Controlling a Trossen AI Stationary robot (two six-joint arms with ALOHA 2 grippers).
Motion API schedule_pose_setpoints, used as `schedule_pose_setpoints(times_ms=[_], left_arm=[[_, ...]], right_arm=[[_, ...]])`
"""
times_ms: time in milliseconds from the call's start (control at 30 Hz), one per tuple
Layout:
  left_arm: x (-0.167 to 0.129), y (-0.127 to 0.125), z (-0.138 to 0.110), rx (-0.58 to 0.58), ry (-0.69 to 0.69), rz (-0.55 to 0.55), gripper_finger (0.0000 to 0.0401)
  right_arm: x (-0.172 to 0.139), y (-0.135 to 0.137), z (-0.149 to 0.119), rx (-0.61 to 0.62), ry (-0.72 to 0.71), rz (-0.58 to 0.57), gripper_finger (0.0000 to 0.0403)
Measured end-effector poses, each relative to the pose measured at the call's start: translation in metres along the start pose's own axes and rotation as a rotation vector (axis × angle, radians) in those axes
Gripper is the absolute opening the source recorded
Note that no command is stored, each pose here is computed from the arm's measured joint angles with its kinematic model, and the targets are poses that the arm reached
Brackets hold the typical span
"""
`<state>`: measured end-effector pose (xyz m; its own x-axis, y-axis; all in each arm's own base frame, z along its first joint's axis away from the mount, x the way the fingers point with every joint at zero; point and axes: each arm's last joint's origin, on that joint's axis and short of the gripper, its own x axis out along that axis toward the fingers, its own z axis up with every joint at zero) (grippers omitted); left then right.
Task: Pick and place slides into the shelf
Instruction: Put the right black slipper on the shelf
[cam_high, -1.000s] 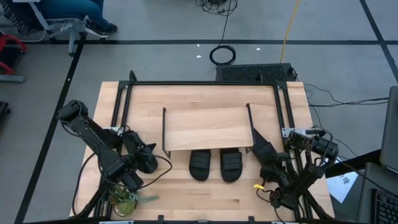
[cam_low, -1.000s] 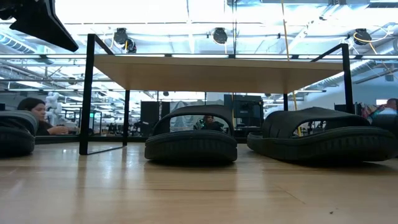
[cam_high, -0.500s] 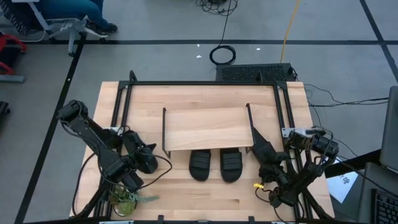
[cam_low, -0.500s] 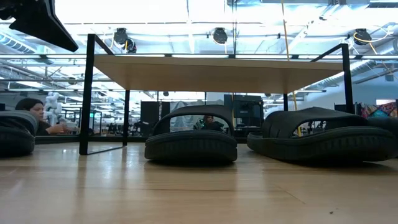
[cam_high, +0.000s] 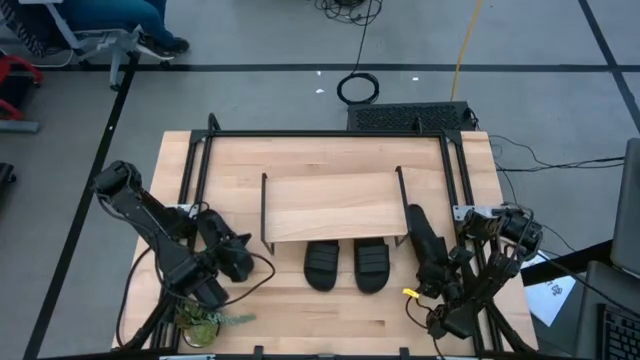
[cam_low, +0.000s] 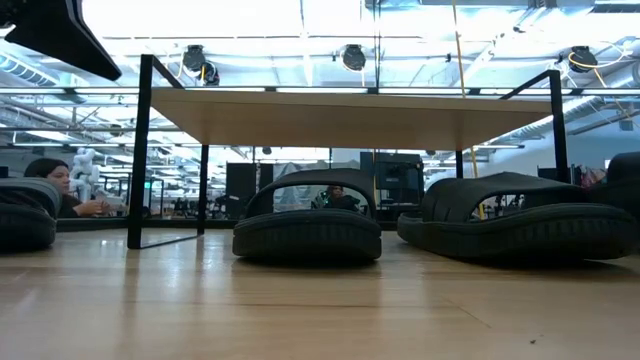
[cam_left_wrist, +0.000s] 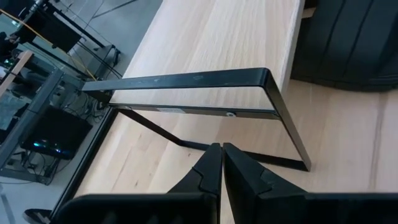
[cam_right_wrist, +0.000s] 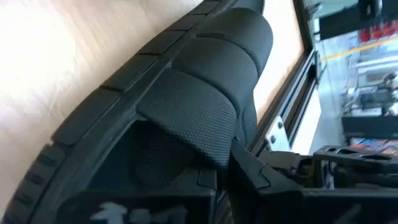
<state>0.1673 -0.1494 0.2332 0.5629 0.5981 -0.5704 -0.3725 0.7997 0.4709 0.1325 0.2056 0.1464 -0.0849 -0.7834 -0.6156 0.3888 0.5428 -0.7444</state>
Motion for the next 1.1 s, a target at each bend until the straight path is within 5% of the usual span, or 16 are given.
schedule_pose_setpoints(times_ms=[333,733,1100], left_arm=[[-0.008,-0.003,-0.004,0.022,-0.020,-0.028,0.0021],[-0.010,-0.004,-0.005,0.014,-0.028,-0.038,0.0021],[-0.010,-0.006,-0.004,-0.020,-0.040,-0.048,0.0021]], right_arm=[[0.004,0.000,0.015,0.141,-0.012,-0.011,0.0001],[-0.047,0.002,0.014,-0.033,0.044,0.185,0.0001],[-0.108,-0.009,0.002,-0.053,-0.162,0.424,0.0000]])
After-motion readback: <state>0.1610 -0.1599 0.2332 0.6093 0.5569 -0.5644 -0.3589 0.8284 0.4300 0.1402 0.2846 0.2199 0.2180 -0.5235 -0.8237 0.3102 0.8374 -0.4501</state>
